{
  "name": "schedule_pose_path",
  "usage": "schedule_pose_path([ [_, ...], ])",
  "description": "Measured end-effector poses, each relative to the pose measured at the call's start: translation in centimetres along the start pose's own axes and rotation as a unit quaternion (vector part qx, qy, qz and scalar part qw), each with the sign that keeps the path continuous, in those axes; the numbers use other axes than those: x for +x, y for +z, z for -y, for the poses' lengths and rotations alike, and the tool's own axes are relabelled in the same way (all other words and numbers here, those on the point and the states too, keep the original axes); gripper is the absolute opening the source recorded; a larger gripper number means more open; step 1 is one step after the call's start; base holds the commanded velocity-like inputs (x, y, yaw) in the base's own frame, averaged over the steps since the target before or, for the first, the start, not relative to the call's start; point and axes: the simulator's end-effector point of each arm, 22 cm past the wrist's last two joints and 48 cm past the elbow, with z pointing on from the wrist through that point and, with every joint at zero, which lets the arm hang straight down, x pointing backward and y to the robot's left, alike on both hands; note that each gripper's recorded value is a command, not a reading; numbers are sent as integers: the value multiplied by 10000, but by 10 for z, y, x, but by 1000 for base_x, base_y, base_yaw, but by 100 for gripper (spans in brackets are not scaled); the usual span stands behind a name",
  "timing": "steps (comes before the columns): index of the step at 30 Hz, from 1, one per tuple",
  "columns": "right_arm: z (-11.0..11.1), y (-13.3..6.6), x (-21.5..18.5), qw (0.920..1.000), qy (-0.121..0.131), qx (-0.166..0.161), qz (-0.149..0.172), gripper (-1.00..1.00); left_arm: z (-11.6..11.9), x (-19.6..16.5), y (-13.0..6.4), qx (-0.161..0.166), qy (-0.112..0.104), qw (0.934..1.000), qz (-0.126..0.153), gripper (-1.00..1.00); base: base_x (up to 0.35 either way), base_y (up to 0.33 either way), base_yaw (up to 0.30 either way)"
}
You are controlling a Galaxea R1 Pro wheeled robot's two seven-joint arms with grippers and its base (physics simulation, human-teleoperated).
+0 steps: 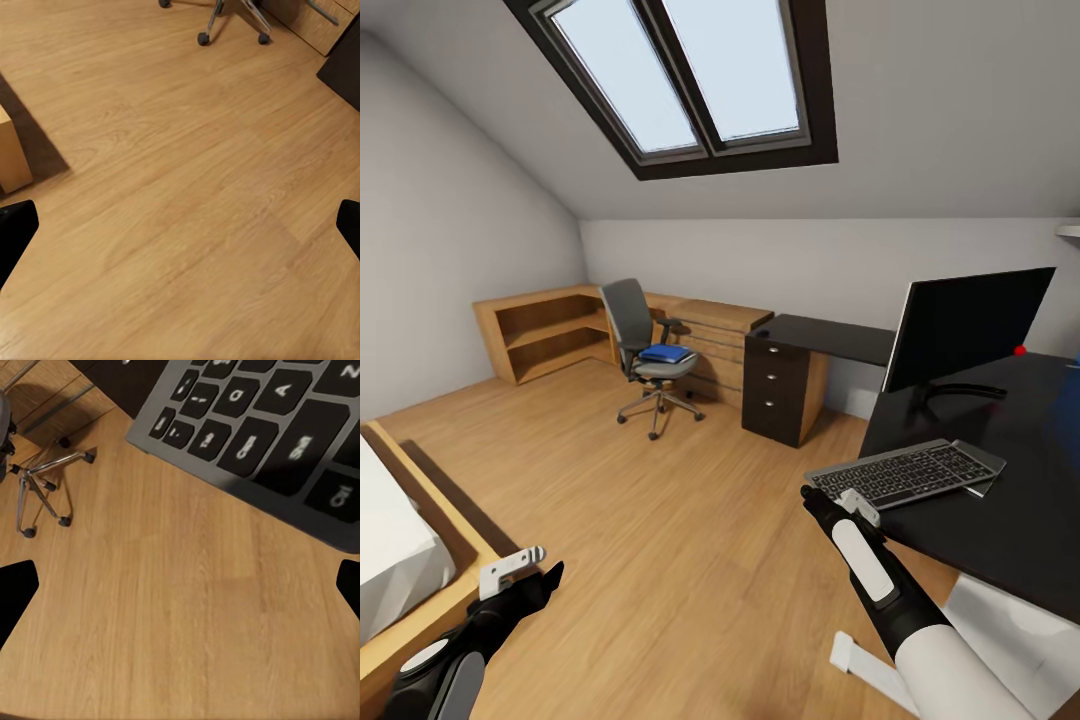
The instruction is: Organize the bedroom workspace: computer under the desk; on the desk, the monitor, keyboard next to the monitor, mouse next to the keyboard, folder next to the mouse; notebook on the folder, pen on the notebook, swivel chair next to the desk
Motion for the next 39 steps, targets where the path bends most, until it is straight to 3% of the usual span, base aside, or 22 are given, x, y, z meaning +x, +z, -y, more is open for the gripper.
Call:
schedule_pose_path([
  [39,0,0,0,10000,0,0,1,100,0,1,0,5,2,10000,-10,100,57,46,0],
])
